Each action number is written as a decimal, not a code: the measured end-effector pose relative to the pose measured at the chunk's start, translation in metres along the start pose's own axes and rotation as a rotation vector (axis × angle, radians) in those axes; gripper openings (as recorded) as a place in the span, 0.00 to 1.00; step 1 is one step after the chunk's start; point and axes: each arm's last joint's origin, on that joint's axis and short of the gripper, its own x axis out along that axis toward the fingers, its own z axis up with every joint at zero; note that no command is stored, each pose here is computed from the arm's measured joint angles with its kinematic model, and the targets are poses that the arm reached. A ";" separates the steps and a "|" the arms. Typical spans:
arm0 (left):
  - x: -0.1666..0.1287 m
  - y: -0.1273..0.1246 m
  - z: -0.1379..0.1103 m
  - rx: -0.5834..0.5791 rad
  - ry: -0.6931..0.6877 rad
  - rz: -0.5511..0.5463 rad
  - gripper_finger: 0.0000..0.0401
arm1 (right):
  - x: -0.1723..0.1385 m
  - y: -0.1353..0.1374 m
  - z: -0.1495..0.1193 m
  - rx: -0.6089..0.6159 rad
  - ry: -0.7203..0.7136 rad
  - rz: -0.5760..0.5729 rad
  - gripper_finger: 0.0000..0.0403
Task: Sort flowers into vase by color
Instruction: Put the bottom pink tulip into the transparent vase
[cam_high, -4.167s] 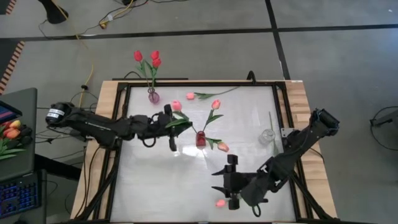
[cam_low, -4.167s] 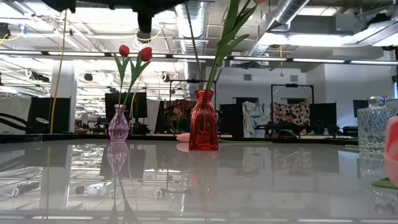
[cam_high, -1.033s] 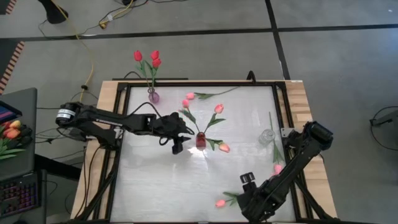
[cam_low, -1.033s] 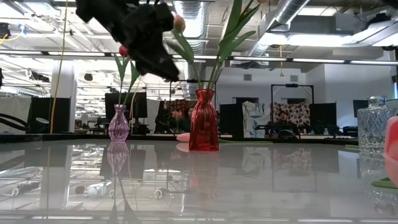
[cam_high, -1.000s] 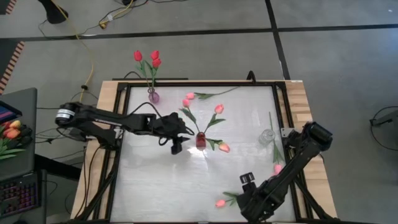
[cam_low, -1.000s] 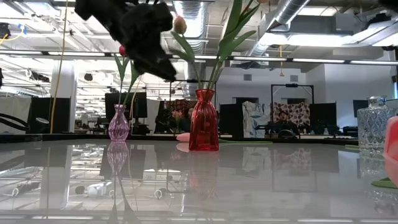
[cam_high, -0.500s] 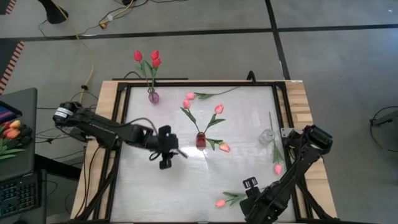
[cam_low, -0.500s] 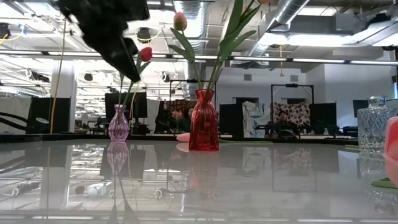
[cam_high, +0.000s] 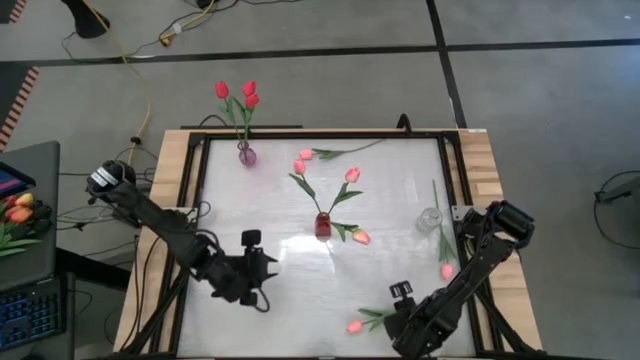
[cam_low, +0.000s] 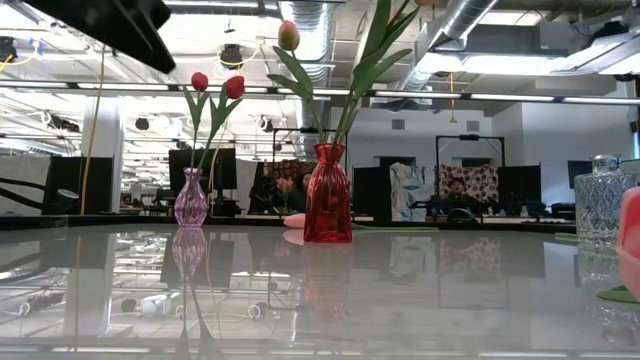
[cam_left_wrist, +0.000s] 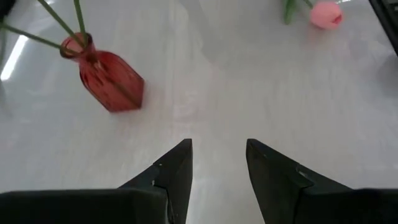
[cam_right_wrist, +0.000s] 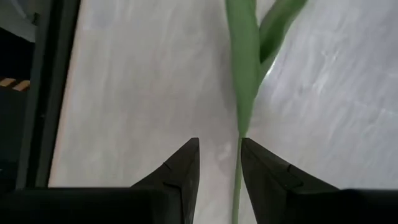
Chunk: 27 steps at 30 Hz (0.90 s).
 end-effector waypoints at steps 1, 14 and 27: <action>-0.001 -0.002 -0.001 0.006 -0.004 0.002 0.35 | 0.001 -0.002 0.000 0.005 0.000 -0.001 0.35; 0.010 0.005 -0.036 -0.037 -0.249 -0.153 0.35 | 0.020 -0.015 -0.003 0.063 0.035 0.043 0.39; -0.002 0.016 -0.039 -0.097 -0.447 -0.228 0.35 | 0.030 -0.028 -0.002 0.093 0.026 0.050 0.24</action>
